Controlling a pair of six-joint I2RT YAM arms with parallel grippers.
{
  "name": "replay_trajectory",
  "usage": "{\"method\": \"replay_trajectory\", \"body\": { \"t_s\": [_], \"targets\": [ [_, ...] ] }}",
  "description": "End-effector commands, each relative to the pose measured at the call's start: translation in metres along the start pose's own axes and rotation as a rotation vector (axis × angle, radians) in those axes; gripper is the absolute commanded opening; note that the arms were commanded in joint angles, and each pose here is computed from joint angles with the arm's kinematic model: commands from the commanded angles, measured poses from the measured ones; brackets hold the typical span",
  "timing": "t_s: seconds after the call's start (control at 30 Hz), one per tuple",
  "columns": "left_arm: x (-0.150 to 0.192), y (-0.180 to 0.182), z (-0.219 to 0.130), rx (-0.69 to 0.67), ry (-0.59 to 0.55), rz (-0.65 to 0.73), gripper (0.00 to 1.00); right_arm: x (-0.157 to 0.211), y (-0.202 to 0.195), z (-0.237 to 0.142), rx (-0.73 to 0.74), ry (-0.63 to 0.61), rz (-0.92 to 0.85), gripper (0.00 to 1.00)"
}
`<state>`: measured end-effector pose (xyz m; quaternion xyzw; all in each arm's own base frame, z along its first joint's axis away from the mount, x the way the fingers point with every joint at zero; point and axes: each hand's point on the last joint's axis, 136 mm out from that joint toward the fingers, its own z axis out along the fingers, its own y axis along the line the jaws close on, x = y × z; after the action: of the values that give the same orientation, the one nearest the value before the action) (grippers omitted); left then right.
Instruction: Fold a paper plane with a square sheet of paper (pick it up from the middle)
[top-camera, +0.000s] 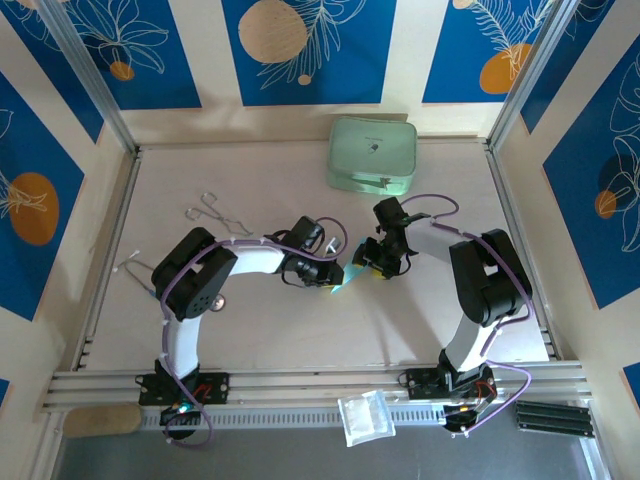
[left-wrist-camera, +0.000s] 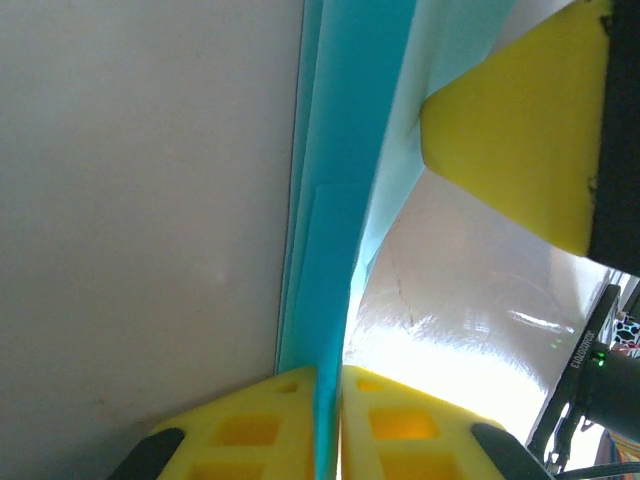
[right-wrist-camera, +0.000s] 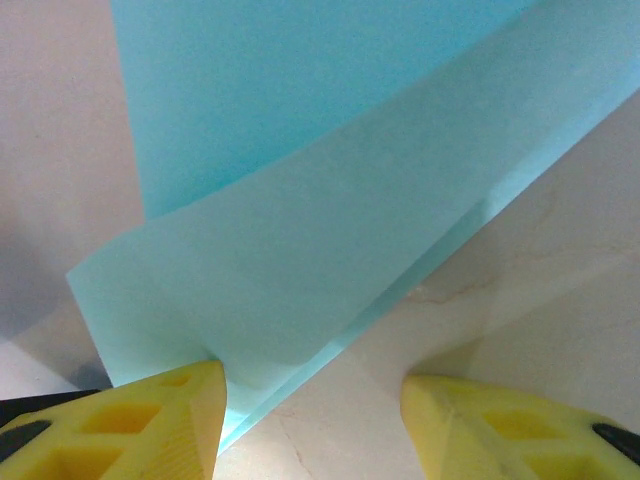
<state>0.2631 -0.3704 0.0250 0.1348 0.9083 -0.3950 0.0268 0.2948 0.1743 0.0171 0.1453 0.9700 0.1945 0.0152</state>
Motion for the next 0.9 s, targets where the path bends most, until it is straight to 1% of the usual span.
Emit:
{"method": "replay_trajectory", "body": {
  "t_s": [0.0,0.17,0.3,0.5,0.63,0.73,0.87],
  "targets": [
    [0.008,0.015,0.003,-0.026,0.027,-0.019,0.13,-0.003,-0.004,0.023,-0.004,-0.023,-0.068,0.55],
    [0.006,0.015,0.003,-0.028,0.021,-0.015,0.13,-0.010,0.021,-0.002,-0.119,-0.110,-0.153,0.59],
    [0.003,0.013,0.002,-0.025,0.014,-0.005,0.12,-0.016,0.030,-0.014,-0.155,-0.140,-0.170,0.61],
    [0.002,0.011,0.001,-0.019,0.008,0.003,0.12,-0.022,0.021,-0.007,-0.110,-0.136,-0.115,0.61],
    [0.002,0.011,0.001,-0.016,0.006,0.008,0.12,-0.024,0.010,0.001,-0.036,-0.111,-0.076,0.59],
    [0.003,0.010,0.002,-0.010,0.006,0.011,0.11,-0.021,0.003,0.008,0.001,-0.093,-0.074,0.57],
    [0.000,0.006,-0.001,-0.004,-0.003,0.017,0.13,-0.017,0.001,0.015,0.023,-0.066,-0.086,0.57]
  ]
}}
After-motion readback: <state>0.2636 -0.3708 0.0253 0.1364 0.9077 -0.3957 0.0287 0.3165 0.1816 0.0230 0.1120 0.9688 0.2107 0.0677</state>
